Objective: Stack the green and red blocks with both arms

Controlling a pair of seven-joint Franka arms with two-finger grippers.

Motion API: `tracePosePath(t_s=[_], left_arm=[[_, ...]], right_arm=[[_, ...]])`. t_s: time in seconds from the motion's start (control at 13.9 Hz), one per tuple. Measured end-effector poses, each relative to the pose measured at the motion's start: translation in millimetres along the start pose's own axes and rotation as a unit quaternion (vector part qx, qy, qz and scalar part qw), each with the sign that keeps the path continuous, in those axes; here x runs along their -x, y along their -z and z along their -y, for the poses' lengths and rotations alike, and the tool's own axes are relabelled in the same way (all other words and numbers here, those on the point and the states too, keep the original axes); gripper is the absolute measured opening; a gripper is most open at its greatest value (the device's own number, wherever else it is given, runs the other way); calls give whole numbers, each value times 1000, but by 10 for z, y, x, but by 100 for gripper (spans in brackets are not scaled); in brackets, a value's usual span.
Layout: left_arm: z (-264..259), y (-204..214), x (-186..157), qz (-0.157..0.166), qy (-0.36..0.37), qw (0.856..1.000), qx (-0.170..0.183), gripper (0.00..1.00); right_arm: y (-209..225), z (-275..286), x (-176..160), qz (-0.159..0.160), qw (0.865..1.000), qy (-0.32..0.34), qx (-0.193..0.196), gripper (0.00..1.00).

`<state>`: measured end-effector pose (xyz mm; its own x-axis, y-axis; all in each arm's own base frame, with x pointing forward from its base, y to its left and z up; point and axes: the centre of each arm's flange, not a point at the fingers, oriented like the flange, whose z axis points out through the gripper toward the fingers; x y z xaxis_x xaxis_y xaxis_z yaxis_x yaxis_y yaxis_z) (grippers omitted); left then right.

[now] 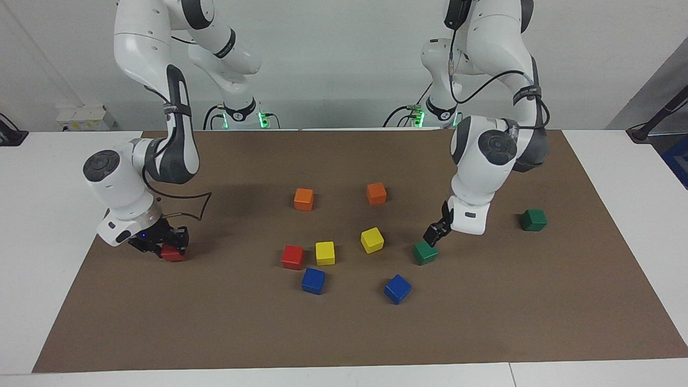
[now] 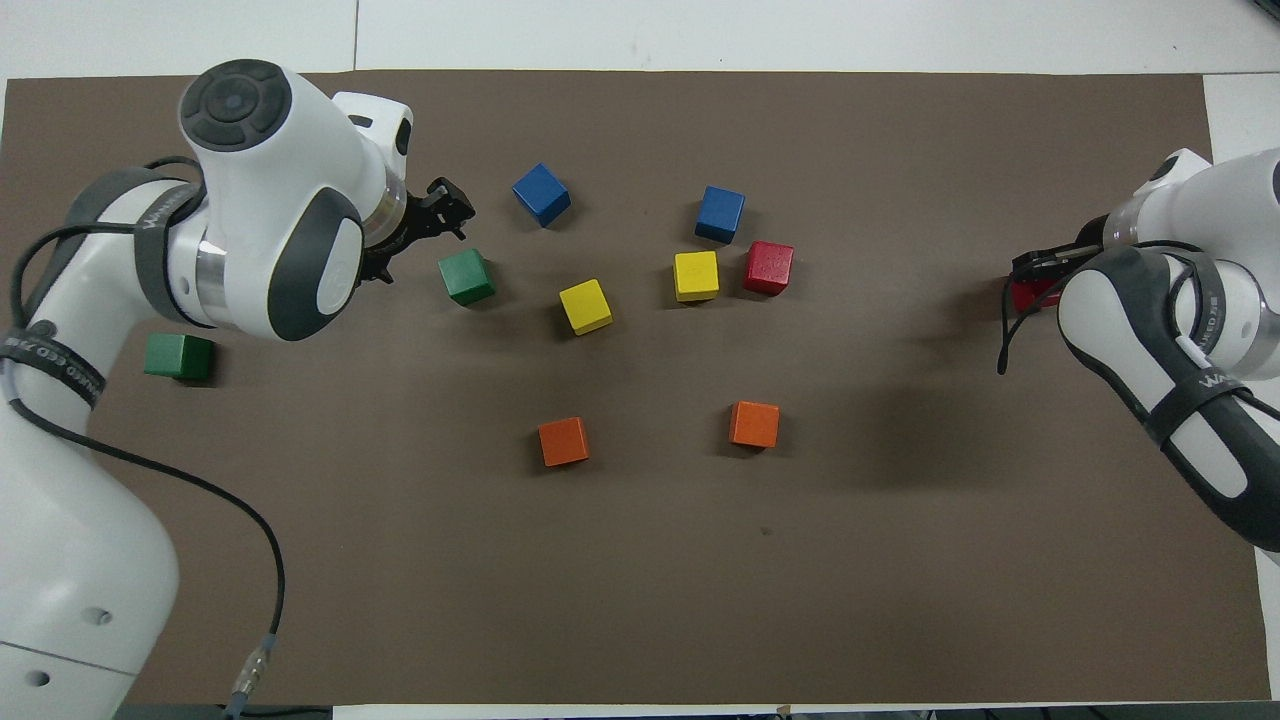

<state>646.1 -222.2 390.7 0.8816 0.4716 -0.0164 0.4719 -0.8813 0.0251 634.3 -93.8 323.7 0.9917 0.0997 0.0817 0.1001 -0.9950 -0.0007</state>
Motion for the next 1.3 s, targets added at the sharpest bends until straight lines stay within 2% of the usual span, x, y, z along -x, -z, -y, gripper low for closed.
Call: tracePosePath(t_s=[0.22, 0.65, 0.86, 0.94, 1.01, 1.08, 1.15, 1.3], left_arm=[[-150, -353, -22, -16, 22, 1000, 1, 100], [-129, -729, 41, -26, 22, 999, 8, 100], [-78, -915, 107, -27, 19, 999, 5, 100], [-70, -940, 118, -28, 18, 999, 4, 89], [-70, -945, 123, -28, 17, 999, 3, 78], [-74, -938, 127, -29, 17, 999, 3, 62], [-76, -932, 131, -30, 17, 999, 3, 55], [-79, -922, 133, -34, 13, 999, 0, 55]], right_arm=[[-23, 24, 41, -2, 1000, 2, 0, 56], [-90, 63, 96, -8, 1000, 5, 1, 56], [-104, 103, 100, -7, 1000, 8, 0, 82], [-100, 112, 97, -8, 1000, 9, 0, 95], [-91, 115, 94, -9, 1000, 9, 0, 100], [-61, 115, 84, -11, 1000, 9, 1, 100], [5, 123, 57, -18, 1000, 10, 2, 100], [251, 311, -45, -30, 999, -20, 2, 100]])
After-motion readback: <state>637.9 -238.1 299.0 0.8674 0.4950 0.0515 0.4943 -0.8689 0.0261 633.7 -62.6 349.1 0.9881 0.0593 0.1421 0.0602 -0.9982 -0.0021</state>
